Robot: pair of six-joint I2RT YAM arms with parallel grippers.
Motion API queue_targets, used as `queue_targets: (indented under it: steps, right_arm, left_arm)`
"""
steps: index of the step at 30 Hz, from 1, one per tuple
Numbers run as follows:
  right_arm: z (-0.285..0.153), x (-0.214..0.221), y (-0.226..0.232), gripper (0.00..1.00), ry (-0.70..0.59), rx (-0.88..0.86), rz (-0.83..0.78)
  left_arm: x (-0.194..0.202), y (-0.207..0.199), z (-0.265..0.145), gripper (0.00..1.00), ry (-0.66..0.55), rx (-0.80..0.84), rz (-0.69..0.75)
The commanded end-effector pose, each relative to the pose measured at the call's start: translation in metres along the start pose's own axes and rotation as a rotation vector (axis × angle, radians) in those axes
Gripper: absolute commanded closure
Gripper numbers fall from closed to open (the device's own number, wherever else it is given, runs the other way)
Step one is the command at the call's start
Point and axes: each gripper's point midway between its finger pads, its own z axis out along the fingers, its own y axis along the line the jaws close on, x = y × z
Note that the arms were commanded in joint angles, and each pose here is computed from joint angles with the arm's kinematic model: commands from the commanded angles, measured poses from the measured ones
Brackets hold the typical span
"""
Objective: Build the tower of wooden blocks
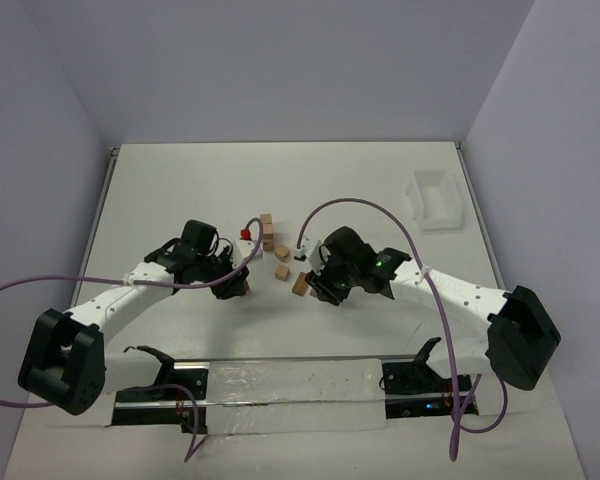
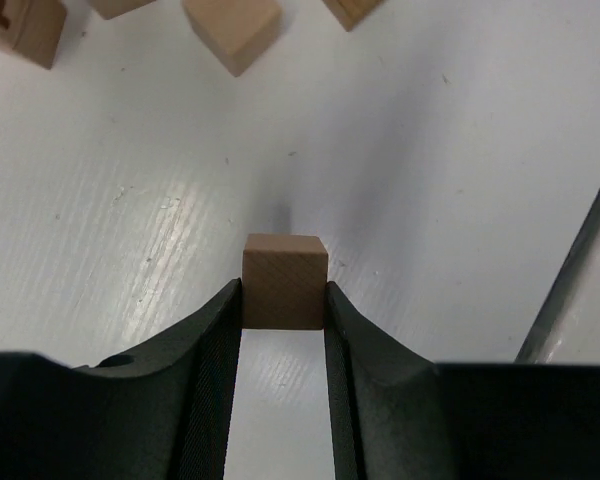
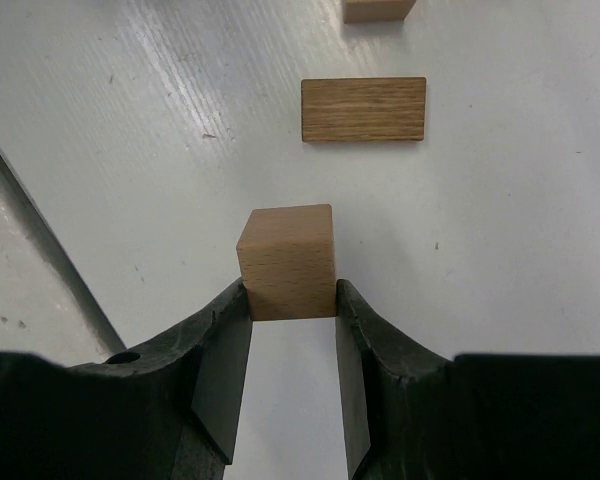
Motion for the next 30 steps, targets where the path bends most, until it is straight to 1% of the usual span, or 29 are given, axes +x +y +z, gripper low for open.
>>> queue_targets:
  steps: [1, 4, 6, 9, 15, 16, 20, 22, 25, 26, 28, 29, 30]
  right_arm:
    - [0.001, -0.002, 0.004, 1.00, -0.033, -0.025, -0.081]
    - [0.003, -0.005, 0.007, 1.00, -0.047, -0.035, -0.094]
    - [0.004, -0.007, 0.012, 1.00, -0.055, -0.045, -0.103]
    - [0.007, -0.010, 0.015, 1.00, -0.064, -0.045, -0.111]
    - [0.014, -0.005, 0.019, 1.00, -0.052, -0.044, -0.113]
    - [0.015, -0.006, 0.021, 1.00, -0.052, -0.047, -0.116]
    - [0.015, -0.007, 0.022, 1.00, -0.047, -0.048, -0.112]
    - [0.015, -0.010, 0.025, 1.00, -0.049, -0.055, -0.114]
    - [0.017, -0.017, 0.035, 1.00, -0.050, -0.071, -0.134]
    - [0.019, -0.022, 0.041, 1.00, -0.043, -0.082, -0.146]
    - [0.022, -0.028, 0.051, 1.00, -0.042, -0.103, -0.174]
    - [0.025, -0.033, 0.055, 1.00, -0.043, -0.112, -0.190]
    - [0.028, -0.035, 0.062, 1.00, -0.035, -0.124, -0.211]
  left_arm:
    - [0.006, -0.030, -0.008, 0.67, -0.029, 0.130, 0.173]
    - [0.005, -0.037, -0.009, 0.61, -0.062, 0.153, 0.204]
    - [0.009, -0.044, -0.007, 0.59, -0.068, 0.187, 0.212]
    - [0.015, -0.047, 0.000, 0.54, -0.061, 0.196, 0.232]
    - [0.026, -0.045, 0.011, 0.52, -0.029, 0.179, 0.281]
    - [0.028, -0.046, 0.012, 0.48, -0.024, 0.182, 0.285]
    - [0.029, -0.048, 0.013, 0.38, -0.027, 0.185, 0.286]
    - [0.020, -0.045, 0.008, 0.34, -0.041, 0.166, 0.271]
    - [-0.014, -0.033, -0.016, 0.24, -0.136, 0.131, 0.201]
    - [-0.030, -0.026, -0.031, 0.17, -0.196, 0.121, 0.152]
    - [-0.048, -0.007, -0.061, 0.03, -0.284, 0.068, 0.057]
    - [-0.060, -0.001, -0.079, 0.01, -0.336, 0.031, 0.030]
    - [-0.069, 0.006, -0.095, 0.01, -0.377, -0.016, 0.008]
